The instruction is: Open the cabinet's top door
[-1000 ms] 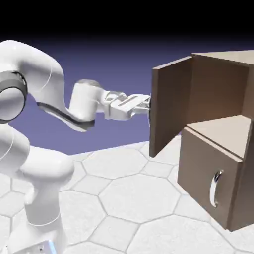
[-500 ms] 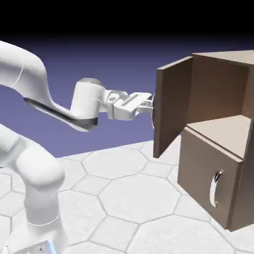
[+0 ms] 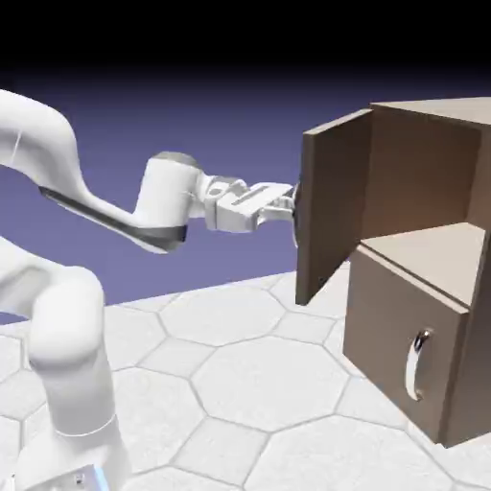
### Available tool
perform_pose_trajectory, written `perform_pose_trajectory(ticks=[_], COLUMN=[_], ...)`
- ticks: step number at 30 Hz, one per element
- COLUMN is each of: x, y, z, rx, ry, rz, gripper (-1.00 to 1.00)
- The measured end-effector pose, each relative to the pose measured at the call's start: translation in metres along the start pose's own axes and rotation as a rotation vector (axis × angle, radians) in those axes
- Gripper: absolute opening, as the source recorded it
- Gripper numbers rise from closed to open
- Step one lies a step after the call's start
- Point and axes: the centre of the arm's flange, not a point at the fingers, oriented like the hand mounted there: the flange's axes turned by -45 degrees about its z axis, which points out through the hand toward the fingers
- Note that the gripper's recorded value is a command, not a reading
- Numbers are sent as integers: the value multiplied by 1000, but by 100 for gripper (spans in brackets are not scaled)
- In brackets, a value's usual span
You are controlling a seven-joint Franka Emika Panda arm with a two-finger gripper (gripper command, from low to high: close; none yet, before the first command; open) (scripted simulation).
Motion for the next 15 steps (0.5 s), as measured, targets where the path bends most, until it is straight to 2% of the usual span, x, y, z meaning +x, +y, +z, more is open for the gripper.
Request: perform_pose_trajectory(ticks=[15], x=[0], y=[-74], z=[-91], rx=[-381], ry=[-1], rz=[1], gripper=[-100])
